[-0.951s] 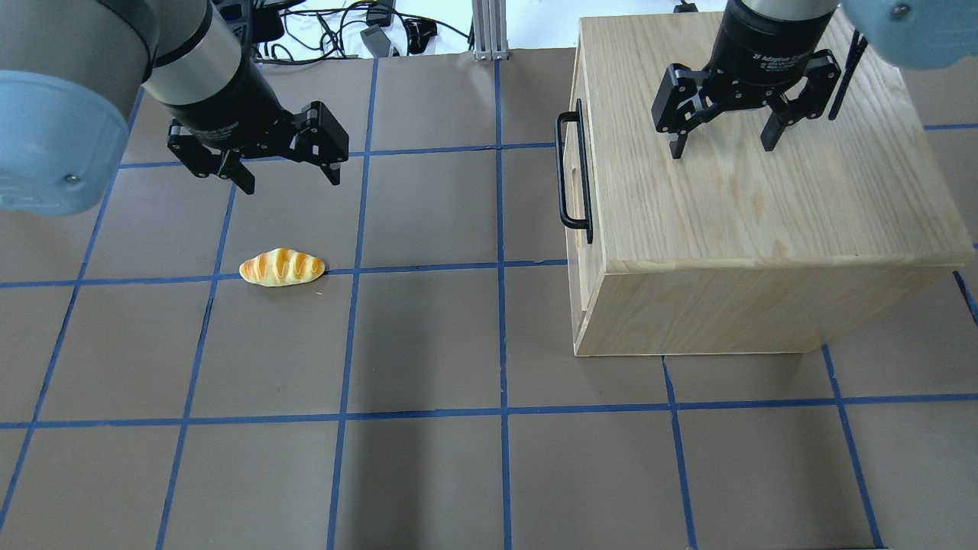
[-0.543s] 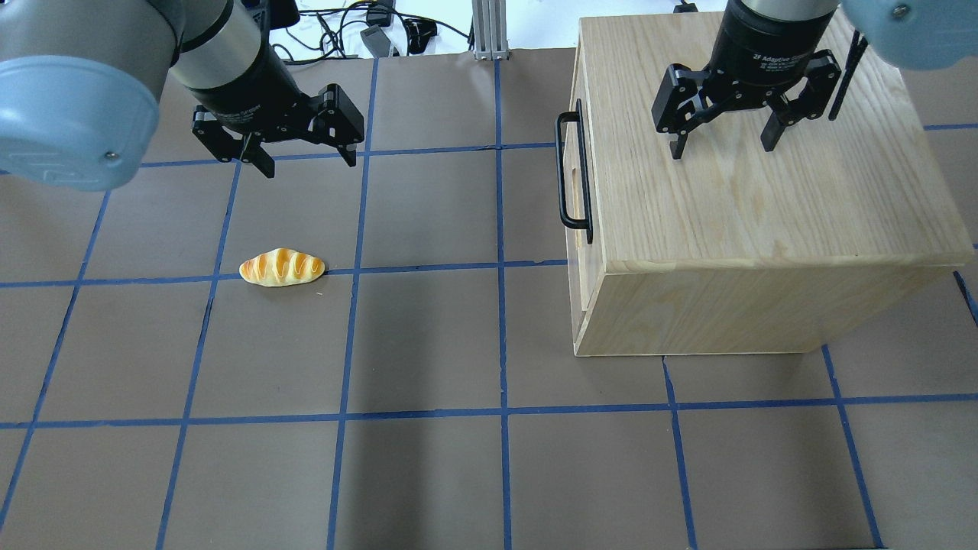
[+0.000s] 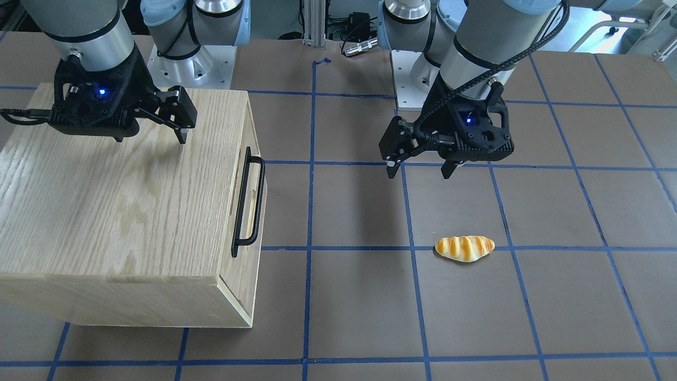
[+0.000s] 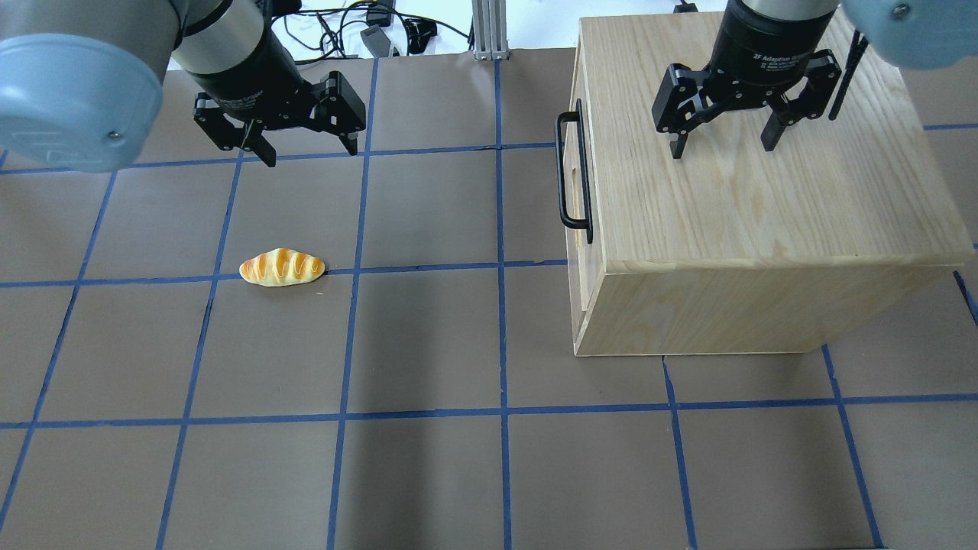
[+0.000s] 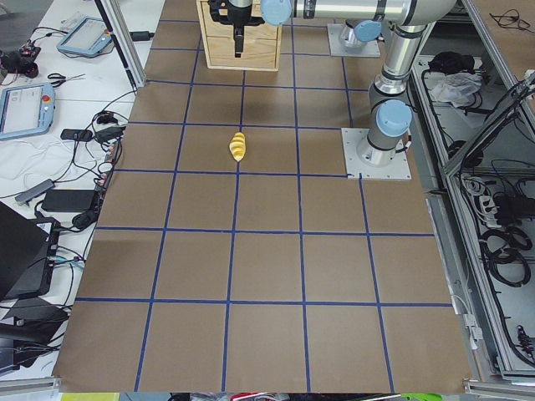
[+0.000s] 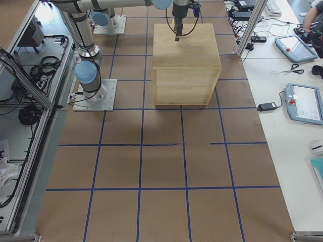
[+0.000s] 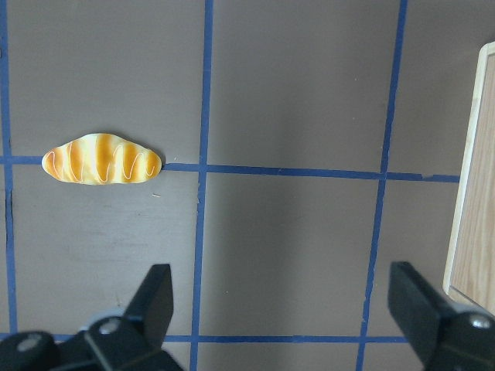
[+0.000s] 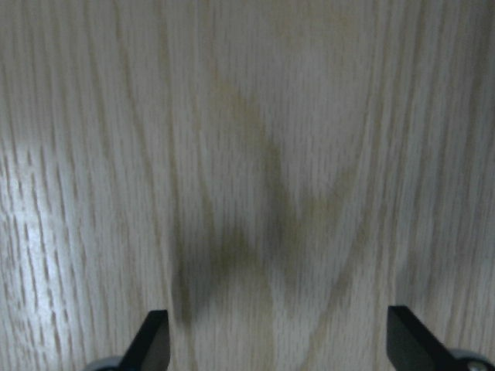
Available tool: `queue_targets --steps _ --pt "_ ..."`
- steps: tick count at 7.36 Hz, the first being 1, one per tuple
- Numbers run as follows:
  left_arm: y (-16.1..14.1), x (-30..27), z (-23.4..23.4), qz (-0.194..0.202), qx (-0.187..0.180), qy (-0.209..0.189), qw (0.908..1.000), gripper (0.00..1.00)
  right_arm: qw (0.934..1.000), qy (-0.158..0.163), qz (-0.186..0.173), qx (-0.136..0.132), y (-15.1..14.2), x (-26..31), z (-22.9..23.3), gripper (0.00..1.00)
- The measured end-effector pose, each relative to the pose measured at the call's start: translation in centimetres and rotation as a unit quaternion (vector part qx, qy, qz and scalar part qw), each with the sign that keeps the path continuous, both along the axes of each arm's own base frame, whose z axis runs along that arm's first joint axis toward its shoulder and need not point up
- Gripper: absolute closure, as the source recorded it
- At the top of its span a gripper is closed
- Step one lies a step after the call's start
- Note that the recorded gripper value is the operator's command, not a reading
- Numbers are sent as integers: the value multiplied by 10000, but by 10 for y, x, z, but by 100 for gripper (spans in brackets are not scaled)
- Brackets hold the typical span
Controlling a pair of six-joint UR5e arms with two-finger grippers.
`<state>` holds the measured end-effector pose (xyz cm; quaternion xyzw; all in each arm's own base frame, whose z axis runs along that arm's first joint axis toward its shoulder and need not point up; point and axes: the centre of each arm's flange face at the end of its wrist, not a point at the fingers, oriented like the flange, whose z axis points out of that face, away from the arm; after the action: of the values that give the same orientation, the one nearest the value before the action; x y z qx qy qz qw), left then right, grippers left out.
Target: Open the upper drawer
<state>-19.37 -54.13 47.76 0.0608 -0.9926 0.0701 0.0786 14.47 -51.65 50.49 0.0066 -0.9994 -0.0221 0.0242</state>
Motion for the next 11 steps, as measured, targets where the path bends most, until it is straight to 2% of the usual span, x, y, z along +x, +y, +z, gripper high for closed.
queue_targets --steps 2,4,7,11 --pt "-22 -50 -24 274 -180 488 9983 0 10000 0 -3 0 0 0 0 0" --pt "-33 -96 -35 460 -122 988 9940 0 10000 0 -3 0 0 0 0 0" --pt "-29 -129 -45 306 10 1267 9915 0 10000 0 -1 0 0 0 0 0" --pt "-27 -157 -72 68 219 1333 9908 0 10000 0 -2 0 0 0 0 0"
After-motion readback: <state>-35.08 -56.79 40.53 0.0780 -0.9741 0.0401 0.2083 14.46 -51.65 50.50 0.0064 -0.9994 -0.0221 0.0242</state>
